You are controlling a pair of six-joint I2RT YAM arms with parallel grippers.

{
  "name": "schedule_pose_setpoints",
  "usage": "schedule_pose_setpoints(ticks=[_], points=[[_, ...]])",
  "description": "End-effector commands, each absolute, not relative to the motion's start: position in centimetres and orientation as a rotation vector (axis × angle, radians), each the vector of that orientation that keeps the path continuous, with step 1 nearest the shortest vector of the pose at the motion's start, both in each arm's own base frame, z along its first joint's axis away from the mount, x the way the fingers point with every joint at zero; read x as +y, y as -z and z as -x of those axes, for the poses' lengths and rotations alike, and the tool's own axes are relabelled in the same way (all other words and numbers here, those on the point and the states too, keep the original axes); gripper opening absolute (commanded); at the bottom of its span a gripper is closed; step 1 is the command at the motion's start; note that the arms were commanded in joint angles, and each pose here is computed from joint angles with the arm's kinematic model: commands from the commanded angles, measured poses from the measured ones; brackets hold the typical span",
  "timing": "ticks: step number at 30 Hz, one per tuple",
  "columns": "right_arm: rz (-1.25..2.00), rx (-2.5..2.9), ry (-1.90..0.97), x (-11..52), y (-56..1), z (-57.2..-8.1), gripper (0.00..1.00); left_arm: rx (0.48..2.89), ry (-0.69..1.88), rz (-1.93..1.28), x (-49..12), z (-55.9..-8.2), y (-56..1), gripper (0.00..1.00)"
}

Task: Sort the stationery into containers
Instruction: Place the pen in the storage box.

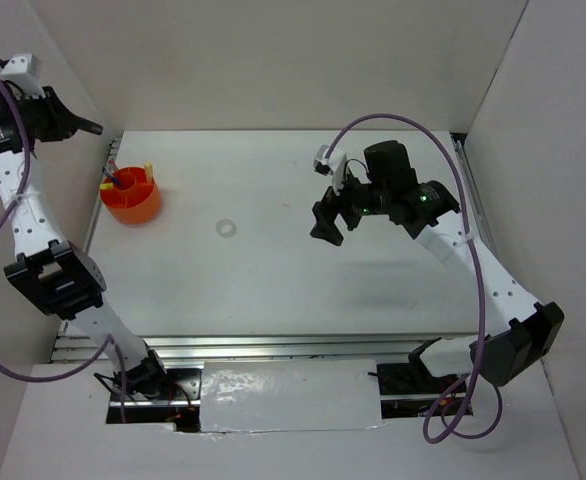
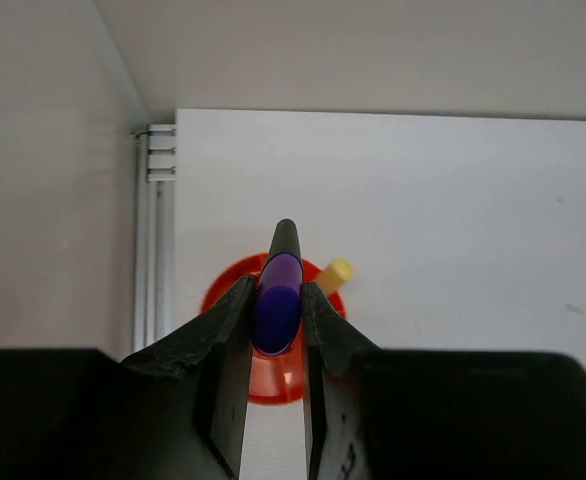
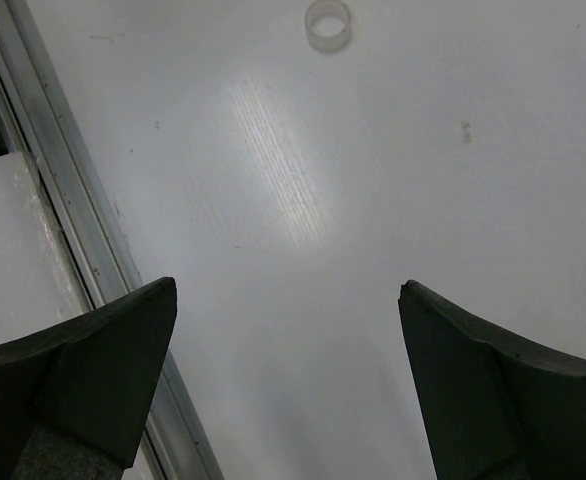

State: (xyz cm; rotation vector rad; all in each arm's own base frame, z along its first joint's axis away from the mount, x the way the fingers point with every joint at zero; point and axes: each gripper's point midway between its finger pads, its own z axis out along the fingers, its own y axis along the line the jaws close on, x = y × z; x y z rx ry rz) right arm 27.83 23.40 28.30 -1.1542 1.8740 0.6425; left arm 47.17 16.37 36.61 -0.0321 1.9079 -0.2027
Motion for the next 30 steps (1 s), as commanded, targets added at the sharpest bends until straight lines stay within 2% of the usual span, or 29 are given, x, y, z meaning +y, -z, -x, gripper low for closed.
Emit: schedule_pose_setpoints(ticks=[1,5,10,16,30], points=[[1.160,1.859,-0.655,23.3,-28.2,-27.9,0.97,1.898,0.056,0.009,19.3,-48.9,-36.9,0.00],[1.154,1.869,-0.659,23.3,-27.6,-28.0,0.97,1.975,0.011,0.054,21.5,-50.0,-32.8,0.00],[1.151,1.890,-0.673,23.3,-26.9,-28.2,0.97,1.972,-0.033,0.083,22.7,-50.6,-30.6,0.00],[1.162,1.906,-0.691,23.5,-26.5,-28.4,0.97,2.035,0.025,0.101,23.0,-52.2,-27.3,0.00],[1.191,1.924,-0.724,23.9,-25.9,-28.7,0.97,2.137,0.122,-0.018,20.5,-53.2,-23.2,0.01]])
